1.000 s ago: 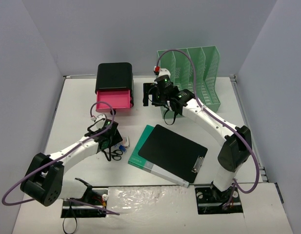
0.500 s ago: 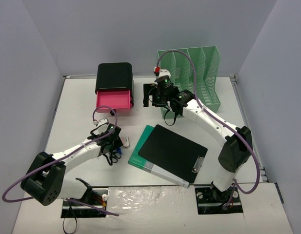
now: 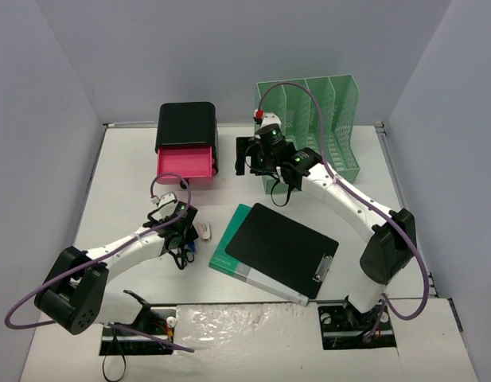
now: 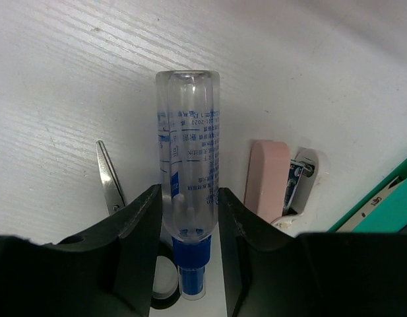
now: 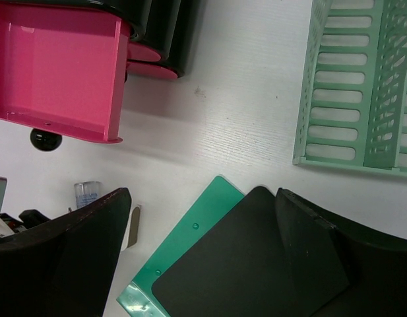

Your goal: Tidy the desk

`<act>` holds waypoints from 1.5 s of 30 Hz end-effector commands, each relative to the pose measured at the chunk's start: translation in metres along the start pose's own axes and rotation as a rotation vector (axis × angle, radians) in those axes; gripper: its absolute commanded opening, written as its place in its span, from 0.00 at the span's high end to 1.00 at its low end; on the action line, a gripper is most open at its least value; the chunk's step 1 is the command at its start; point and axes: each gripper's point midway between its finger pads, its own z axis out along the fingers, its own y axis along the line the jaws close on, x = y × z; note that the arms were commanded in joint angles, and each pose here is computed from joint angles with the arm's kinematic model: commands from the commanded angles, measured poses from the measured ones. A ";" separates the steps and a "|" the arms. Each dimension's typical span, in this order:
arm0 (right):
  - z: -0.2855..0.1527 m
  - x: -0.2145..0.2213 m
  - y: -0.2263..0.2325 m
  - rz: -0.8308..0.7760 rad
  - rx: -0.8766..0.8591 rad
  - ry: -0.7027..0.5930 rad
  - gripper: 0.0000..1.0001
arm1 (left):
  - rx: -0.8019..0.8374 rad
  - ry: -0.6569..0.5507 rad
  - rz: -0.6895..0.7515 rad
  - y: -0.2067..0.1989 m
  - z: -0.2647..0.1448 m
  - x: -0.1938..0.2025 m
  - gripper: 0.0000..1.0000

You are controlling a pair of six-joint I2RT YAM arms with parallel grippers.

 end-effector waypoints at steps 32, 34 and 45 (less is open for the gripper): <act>-0.021 -0.018 0.012 -0.015 -0.040 -0.071 0.13 | 0.079 -0.319 0.000 0.000 -0.138 -0.106 1.00; -0.021 -0.019 0.011 -0.015 -0.035 -0.074 0.13 | 0.101 -0.333 0.018 -0.012 -0.144 -0.116 1.00; -0.028 -0.022 0.009 -0.006 -0.028 -0.090 0.12 | 0.203 -0.332 0.065 -0.085 -0.133 -0.158 1.00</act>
